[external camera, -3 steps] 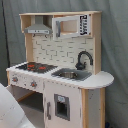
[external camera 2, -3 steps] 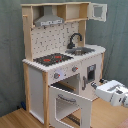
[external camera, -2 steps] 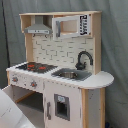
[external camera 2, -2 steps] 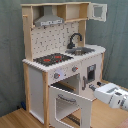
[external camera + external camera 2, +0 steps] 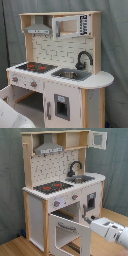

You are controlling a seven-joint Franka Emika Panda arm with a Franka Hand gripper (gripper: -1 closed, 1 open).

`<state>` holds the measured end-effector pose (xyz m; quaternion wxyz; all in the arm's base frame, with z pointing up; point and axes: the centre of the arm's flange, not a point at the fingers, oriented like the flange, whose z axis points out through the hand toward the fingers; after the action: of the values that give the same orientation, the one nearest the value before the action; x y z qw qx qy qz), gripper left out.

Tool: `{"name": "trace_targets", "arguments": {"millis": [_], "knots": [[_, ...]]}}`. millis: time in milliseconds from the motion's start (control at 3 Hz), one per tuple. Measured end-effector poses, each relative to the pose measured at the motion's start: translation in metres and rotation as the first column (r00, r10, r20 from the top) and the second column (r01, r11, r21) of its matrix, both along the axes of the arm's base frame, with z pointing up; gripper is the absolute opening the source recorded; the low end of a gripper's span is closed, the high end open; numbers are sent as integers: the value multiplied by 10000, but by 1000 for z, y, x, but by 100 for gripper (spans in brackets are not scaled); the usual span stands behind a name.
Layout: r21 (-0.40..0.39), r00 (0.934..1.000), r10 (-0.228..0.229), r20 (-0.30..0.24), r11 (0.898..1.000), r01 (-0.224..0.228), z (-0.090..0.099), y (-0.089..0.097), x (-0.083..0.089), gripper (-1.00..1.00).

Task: Play with the kitchen

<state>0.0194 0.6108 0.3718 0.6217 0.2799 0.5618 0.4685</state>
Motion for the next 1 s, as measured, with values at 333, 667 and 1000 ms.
{"name": "trace_targets", "arguments": {"millis": [333, 667, 1000], "knots": [[623, 9998, 188, 27, 9979, -189, -10, 11, 2, 100], [1284, 9994, 344, 69, 9911, -350, -20, 21, 3, 100], [1975, 9985, 540, 85, 9788, -546, -31, 31, 2, 100]]}}
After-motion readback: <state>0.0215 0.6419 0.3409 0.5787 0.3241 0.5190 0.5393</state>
